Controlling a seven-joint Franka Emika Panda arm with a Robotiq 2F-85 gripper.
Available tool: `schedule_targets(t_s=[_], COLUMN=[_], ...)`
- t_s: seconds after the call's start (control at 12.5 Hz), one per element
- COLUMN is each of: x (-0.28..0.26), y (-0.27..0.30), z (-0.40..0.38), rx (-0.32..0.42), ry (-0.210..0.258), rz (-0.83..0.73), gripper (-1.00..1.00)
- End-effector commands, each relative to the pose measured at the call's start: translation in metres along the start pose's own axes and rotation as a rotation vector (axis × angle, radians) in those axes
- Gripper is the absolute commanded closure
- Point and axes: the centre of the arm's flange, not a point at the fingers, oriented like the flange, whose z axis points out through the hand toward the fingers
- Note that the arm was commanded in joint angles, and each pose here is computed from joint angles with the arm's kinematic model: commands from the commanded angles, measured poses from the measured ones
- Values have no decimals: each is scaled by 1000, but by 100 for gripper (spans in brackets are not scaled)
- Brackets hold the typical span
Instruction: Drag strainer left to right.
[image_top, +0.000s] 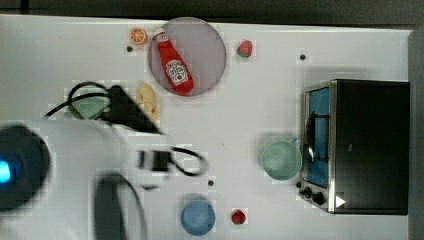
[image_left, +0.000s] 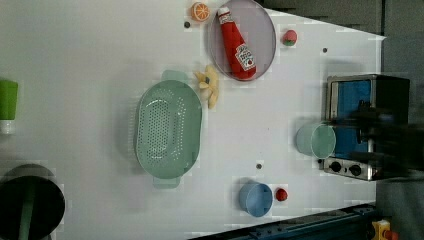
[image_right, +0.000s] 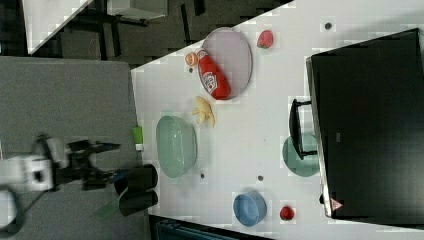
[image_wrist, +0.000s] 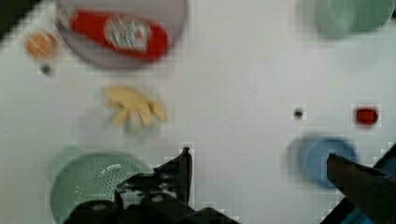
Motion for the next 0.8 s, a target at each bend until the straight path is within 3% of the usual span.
schedule_targets(t_s=[0.08,0.48,0.8], x=[-64,-122,-124], y=[-42,-105,-123], z=[53,171,265], rx=[-31,-33,-39], ry=[-31,-146,-237], rz=[274,546,596], gripper=[-100,-100,-100])
